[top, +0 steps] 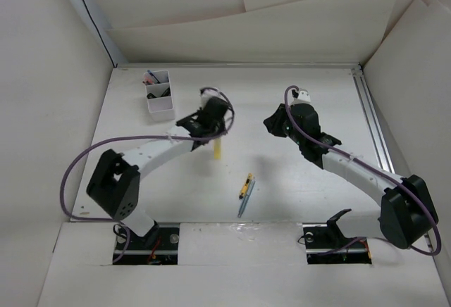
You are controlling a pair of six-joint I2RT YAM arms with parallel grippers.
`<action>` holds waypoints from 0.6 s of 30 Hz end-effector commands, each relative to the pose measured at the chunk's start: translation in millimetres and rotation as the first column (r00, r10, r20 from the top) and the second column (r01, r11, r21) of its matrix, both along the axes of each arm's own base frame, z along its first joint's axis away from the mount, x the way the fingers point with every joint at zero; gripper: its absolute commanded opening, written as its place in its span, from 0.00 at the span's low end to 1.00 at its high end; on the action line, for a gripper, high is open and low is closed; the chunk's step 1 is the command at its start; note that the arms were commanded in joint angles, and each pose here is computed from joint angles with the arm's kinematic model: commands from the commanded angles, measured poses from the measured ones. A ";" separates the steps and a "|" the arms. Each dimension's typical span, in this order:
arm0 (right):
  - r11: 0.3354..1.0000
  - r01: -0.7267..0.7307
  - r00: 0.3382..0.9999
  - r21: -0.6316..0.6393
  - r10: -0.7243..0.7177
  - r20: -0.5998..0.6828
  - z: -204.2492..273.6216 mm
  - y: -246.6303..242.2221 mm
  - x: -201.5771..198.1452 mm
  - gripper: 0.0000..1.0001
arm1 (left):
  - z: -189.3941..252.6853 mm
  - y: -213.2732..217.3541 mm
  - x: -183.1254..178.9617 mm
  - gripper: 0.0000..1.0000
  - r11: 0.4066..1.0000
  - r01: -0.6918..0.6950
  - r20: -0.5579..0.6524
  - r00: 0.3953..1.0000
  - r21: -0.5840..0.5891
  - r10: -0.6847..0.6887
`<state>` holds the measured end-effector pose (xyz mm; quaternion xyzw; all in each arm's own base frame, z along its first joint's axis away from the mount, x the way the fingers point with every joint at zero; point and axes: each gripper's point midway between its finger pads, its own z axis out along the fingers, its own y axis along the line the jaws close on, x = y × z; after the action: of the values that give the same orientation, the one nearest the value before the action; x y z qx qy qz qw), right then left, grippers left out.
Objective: Sort the stationery into containers
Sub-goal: Pick up the pen from the center of the board, then place the pen in the storage box.
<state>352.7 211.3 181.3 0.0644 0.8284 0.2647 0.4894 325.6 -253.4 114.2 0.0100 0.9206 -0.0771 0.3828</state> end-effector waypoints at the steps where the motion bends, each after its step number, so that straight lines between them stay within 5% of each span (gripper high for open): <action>1: 0.999 0.006 0.998 0.035 -0.008 0.055 23.7 1.2 7.7 0.24 | 75.8 34.8 51.6 0.00 0.962 -0.146 0.165 0.968 -0.231 0.187; 10: 0.999 -0.012 0.998 0.044 0.009 0.060 27.4 3.5 5.2 0.24 | 185.2 182.5 145.5 0.03 0.779 -0.488 0.427 0.654 -0.393 0.625; 16: 0.999 -0.020 0.999 0.042 0.018 0.050 23.8 5.3 5.1 0.24 | 198.1 239.7 179.4 0.03 0.714 -0.635 0.545 0.502 -0.295 0.671; 18: 0.999 -0.020 0.999 0.038 0.018 0.042 20.1 5.7 5.8 0.24 | 198.2 244.1 191.9 0.03 0.718 -0.657 0.588 0.493 -0.232 0.641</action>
<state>350.8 214.2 181.3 0.0591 0.8291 0.2714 0.4852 506.3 -22.4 286.0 -0.3138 0.7061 0.0358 0.6338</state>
